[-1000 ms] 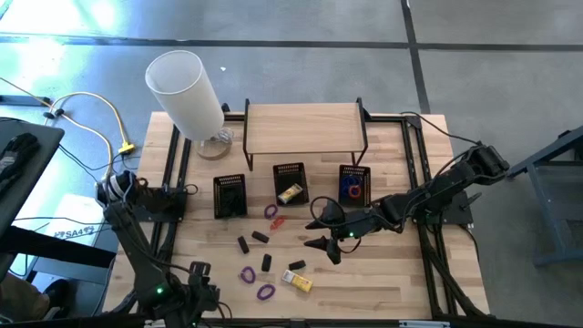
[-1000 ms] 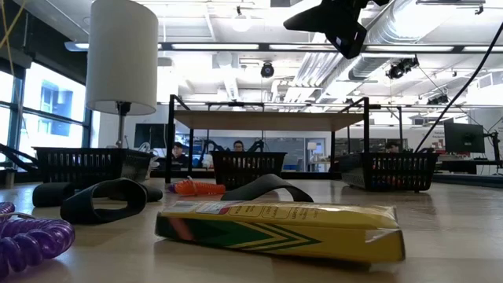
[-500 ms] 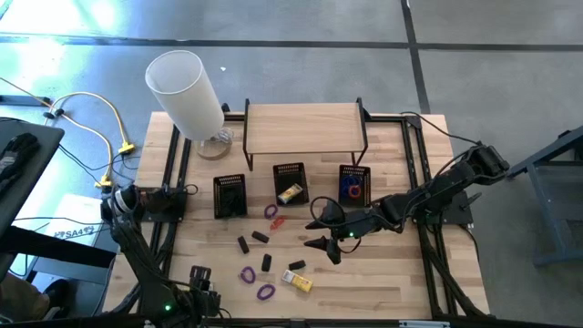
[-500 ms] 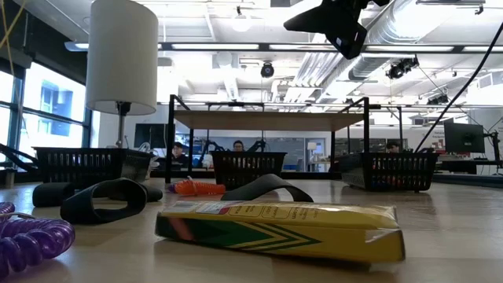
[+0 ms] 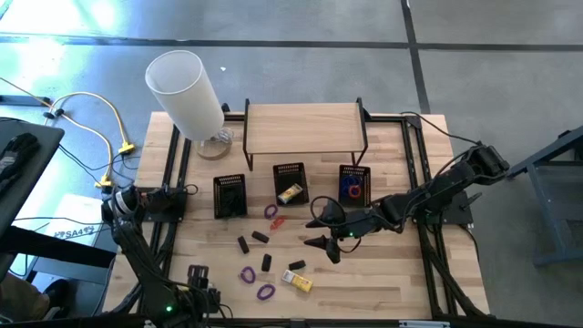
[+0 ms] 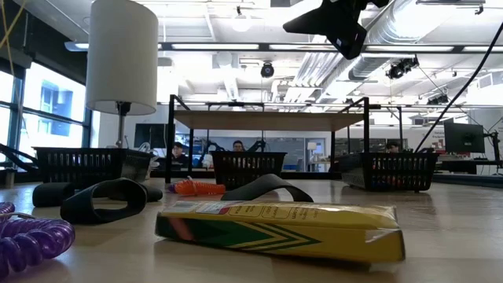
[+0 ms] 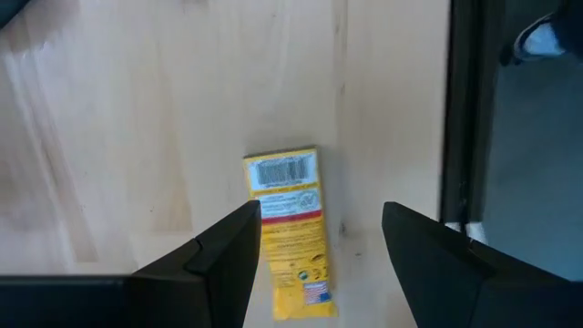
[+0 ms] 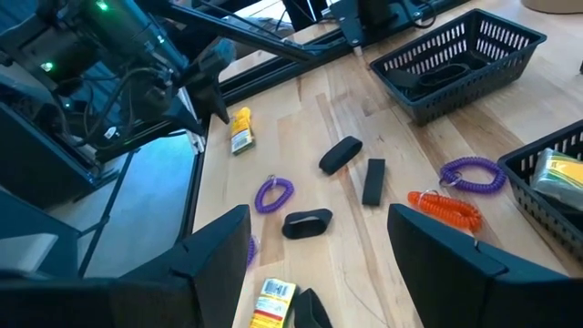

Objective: Pick & Place Office Desk Supplies
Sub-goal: Put the yellow crayon box into the center black bin

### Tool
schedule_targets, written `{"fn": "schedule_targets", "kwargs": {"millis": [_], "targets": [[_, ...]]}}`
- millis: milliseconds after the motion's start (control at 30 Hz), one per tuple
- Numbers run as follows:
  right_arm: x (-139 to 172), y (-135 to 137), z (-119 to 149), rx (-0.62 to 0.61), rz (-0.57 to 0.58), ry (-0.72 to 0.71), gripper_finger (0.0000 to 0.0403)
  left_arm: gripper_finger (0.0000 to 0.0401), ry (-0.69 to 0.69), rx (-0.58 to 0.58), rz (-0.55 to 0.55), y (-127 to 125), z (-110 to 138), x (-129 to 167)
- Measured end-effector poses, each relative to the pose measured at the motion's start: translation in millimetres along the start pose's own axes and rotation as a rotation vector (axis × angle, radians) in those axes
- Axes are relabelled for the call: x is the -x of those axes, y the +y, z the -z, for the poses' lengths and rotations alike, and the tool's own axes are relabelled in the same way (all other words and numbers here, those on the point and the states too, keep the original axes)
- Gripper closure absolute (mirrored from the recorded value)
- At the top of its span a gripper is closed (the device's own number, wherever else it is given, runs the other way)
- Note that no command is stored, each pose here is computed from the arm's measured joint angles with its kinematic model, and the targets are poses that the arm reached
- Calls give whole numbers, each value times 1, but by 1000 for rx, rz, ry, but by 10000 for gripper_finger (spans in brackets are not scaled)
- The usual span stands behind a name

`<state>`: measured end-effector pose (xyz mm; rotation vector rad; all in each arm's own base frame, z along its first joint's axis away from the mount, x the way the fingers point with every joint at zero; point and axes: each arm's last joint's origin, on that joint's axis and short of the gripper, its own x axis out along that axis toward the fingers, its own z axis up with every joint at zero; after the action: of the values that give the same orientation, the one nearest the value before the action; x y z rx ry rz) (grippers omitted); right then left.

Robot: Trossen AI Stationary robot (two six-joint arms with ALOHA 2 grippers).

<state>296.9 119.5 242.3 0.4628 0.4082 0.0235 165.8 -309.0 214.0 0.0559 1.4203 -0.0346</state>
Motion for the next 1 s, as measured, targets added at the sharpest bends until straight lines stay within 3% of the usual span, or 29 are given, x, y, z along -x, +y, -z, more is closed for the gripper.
{"fn": "schedule_targets", "kwargs": {"millis": [200,367,533,633,1000], "targets": [[0,0,0,1,2,1,154,165,-31,8,-24,1,-1,0],[0,0,0,2,2,4,154,107,-25,91,-38,0,6,-4],[0,0,1,3,2,6,154,58,-21,98,-30,-3,12,-3],[0,0,1,3,2,6,154,52,-21,138,-29,-3,12,-4],[0,0,1,0,3,7,154,51,-119,112,-99,-12,16,-17]]}}
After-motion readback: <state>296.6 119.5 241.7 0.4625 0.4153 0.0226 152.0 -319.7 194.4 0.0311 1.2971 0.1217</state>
